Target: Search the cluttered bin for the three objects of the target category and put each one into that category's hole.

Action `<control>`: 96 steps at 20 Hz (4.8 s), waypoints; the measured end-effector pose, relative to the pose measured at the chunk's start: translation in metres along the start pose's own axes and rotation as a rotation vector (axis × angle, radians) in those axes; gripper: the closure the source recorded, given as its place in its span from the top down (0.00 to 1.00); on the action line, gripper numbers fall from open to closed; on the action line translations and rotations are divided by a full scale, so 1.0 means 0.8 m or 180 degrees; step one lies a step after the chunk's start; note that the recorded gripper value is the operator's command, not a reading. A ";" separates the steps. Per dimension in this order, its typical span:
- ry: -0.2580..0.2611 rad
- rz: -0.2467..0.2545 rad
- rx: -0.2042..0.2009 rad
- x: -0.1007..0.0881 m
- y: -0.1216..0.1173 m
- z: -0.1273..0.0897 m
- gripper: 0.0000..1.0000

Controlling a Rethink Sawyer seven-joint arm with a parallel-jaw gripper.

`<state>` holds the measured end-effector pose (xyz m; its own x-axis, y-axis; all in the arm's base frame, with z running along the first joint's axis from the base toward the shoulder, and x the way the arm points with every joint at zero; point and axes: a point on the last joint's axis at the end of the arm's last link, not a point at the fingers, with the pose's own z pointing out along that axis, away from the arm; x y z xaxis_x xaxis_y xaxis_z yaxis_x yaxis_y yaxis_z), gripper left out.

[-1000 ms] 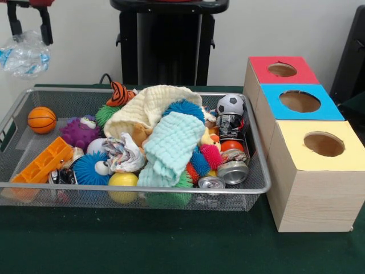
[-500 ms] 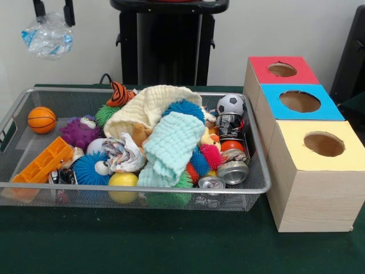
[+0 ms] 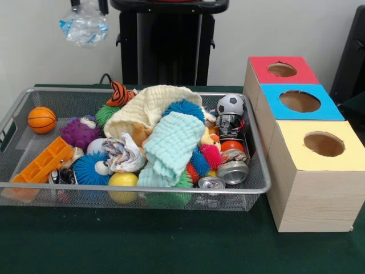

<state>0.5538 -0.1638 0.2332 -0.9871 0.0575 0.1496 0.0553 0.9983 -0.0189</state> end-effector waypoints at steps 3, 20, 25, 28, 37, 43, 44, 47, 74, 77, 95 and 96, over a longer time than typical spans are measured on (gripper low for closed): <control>0.0056 0.0003 -0.0052 0.009 0.026 0.004 0.00; 0.0323 0.0130 -0.0298 0.053 0.083 0.033 0.00; 0.0270 0.0169 -0.0302 0.048 0.094 0.038 0.00; 0.0226 0.0187 -0.0305 0.043 0.102 0.038 0.00; 0.0084 0.0367 -0.0344 0.023 0.161 0.041 0.00; 0.0083 0.0483 -0.0372 0.022 0.193 0.037 0.00; 0.0089 0.0498 -0.0375 0.023 0.198 0.038 0.00; 0.0125 0.0541 -0.0392 0.029 0.211 0.040 0.00; 0.0225 0.0567 -0.0426 0.096 0.342 0.081 0.00; 0.0232 0.0630 -0.0441 0.096 0.353 0.081 0.00; 0.0294 0.0972 -0.0401 0.101 0.412 0.128 0.00; 0.0302 0.0993 -0.0396 0.101 0.414 0.132 0.00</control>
<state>0.4764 0.1701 0.1348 -0.9017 0.3549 0.2470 0.3758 0.9258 0.0417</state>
